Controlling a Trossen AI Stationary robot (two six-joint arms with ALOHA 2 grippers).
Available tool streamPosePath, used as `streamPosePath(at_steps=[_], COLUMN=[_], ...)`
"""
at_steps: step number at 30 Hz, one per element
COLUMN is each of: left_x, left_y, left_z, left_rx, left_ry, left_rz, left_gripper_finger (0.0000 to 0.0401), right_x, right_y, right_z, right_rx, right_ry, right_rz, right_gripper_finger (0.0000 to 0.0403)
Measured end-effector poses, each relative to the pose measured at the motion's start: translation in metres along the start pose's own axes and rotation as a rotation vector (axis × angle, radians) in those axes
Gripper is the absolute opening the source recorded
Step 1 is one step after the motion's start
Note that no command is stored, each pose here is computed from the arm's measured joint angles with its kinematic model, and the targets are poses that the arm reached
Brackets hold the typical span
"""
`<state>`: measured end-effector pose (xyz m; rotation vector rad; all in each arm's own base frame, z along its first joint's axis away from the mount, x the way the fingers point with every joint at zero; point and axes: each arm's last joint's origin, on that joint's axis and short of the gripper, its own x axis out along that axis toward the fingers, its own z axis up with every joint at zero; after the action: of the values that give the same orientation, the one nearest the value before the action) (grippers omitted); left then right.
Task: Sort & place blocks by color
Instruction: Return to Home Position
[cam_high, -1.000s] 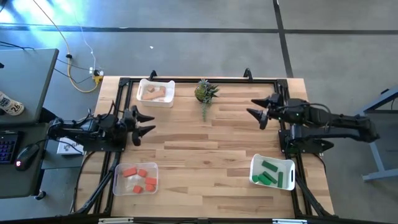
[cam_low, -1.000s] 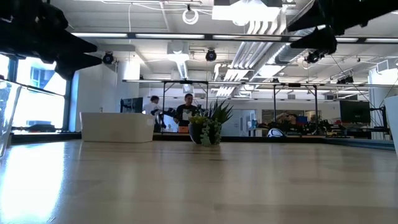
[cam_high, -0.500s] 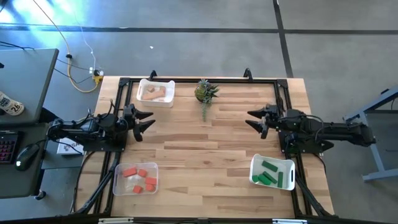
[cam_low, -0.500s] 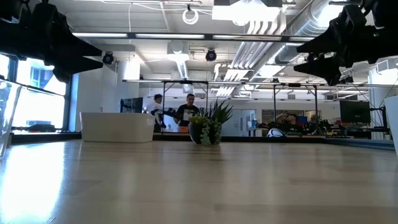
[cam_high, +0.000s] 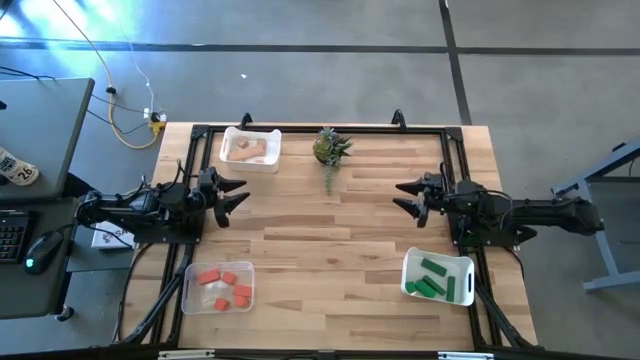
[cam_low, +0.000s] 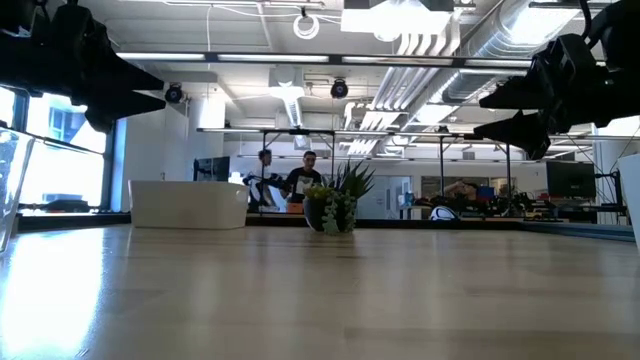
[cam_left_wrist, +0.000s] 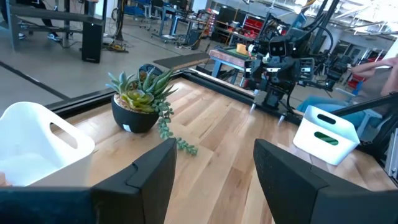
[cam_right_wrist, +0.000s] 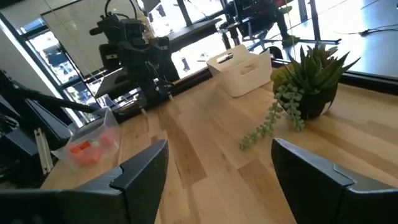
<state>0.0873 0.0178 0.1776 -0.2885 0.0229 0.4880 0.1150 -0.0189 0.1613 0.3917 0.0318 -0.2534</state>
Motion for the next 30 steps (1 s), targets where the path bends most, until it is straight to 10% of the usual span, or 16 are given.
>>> streamPosePath(at_steps=[30], left_x=[0.0000], left_y=[0.0000], left_z=[0.0000], left_rx=[0.000], left_ry=[0.000], left_rz=[-0.001], left_gripper_finger=[0.0202], right_x=[-0.0002], right_y=[-0.0024], right_z=[-0.0062], right_rx=[-0.016], right_ry=[0.065], right_rz=[-0.019], right_gripper_finger=[0.0270])
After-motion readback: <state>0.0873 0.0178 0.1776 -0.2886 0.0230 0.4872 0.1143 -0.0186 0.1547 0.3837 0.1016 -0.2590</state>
